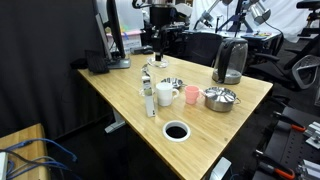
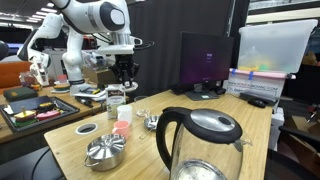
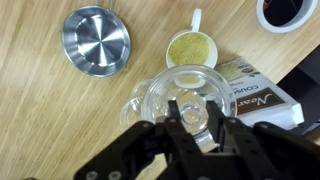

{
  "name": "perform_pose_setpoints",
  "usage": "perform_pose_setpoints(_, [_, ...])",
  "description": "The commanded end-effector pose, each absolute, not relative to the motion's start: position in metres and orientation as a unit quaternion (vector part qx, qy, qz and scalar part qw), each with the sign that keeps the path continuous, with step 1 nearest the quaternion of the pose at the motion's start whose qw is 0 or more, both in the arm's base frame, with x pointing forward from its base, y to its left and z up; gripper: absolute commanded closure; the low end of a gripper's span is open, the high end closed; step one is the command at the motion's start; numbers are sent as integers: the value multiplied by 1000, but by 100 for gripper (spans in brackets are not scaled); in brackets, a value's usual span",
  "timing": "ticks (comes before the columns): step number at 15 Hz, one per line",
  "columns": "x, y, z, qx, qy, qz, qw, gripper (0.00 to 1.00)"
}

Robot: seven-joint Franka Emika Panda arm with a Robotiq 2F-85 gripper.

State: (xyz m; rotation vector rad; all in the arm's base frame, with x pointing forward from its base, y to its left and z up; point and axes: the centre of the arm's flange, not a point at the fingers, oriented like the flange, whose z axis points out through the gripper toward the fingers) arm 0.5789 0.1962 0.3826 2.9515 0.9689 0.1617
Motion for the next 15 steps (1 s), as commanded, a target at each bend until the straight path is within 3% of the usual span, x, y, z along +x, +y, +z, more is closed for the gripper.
perform_pose_setpoints(1, [614, 195, 381, 950, 304, 59, 31, 92])
perform_pose_setpoints(15, [652, 199, 351, 949, 307, 54, 42, 92])
